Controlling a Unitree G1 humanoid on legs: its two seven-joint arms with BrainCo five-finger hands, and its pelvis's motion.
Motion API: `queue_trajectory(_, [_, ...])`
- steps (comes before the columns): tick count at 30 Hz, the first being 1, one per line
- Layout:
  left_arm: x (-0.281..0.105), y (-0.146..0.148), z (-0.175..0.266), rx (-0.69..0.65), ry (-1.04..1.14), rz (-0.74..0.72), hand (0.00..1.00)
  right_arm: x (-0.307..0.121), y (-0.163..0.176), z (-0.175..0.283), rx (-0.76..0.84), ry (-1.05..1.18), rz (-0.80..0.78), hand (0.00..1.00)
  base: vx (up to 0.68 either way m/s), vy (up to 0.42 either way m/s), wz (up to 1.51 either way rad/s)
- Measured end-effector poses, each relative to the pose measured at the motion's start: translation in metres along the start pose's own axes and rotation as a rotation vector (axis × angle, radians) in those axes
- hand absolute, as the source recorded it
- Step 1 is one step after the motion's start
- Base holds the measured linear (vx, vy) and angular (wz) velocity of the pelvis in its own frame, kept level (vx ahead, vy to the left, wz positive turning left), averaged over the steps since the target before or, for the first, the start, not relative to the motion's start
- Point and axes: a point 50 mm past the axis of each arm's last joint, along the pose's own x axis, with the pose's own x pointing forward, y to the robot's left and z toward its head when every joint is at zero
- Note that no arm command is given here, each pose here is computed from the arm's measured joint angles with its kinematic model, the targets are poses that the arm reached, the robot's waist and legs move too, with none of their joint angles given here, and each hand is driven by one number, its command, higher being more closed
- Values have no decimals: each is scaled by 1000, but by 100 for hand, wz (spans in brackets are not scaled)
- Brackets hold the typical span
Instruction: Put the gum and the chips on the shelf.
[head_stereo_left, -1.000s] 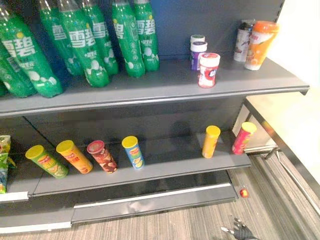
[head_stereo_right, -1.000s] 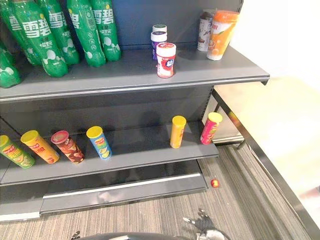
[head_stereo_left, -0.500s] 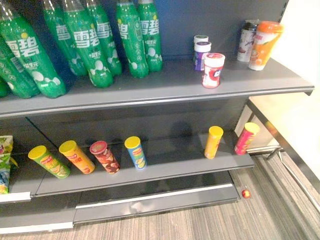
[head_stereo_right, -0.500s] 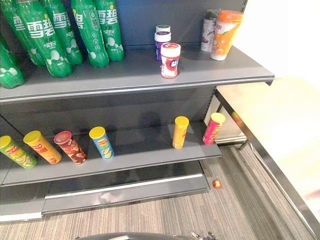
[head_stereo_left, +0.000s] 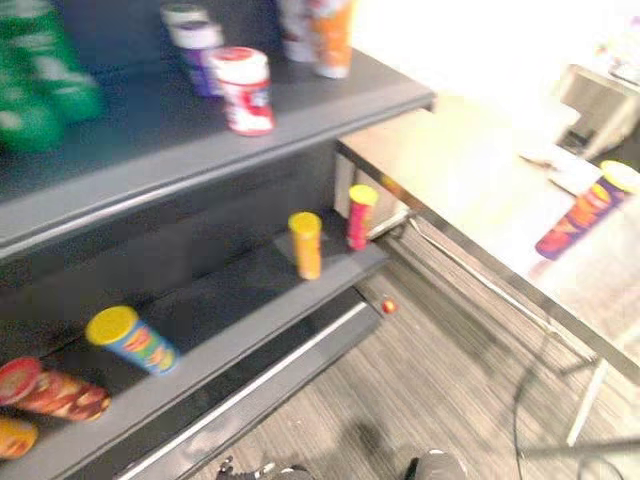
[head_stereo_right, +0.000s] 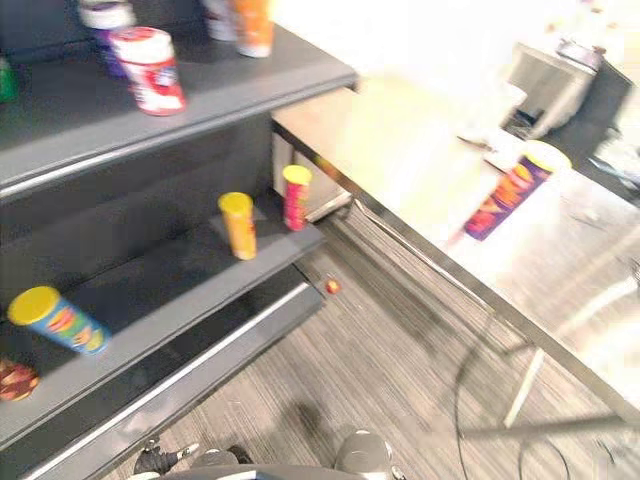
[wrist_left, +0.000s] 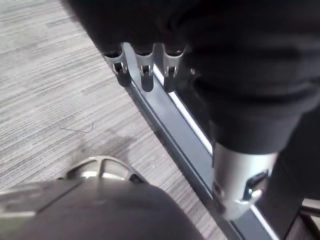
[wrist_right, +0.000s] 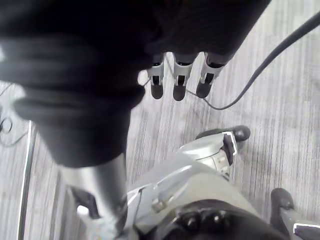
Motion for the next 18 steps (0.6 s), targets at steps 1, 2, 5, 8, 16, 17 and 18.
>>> queue_trajectory(1, [1, -1, 2, -17, 6, 5, 0, 1, 5, 3, 1, -9, 12, 0, -91, -191, -140])
queue_trajectory(2, [-1, -9, 0, -29, 18, -14, 0, 2, 4, 10, -7, -37, 15, 0, -123, -120, -132])
queue_trajectory(5, [-1, -13, 4, -18, 14, -30, 0, 4, 8, 18, -10, -62, 25, 0, -147, -189, -83])
queue_trajectory(8, [1, -7, 6, -5, 8, -21, 0, 4, 10, 16, -15, -56, 26, 0, -76, -124, -53])
queue_trajectory(16, [1, -3, 2, 9, 28, -4, 0, 4, 13, 13, -16, -48, 30, 0, -91, -62, -10])
queue_trajectory(17, [1, -3, 2, 8, 29, -4, 0, 4, 13, 13, -16, -48, 31, 0, -116, -40, 8])
queue_trajectory(18, [1, -2, 0, 10, 35, -1, 0, 4, 14, 14, -7, -55, 35, 0, -101, -41, 6])
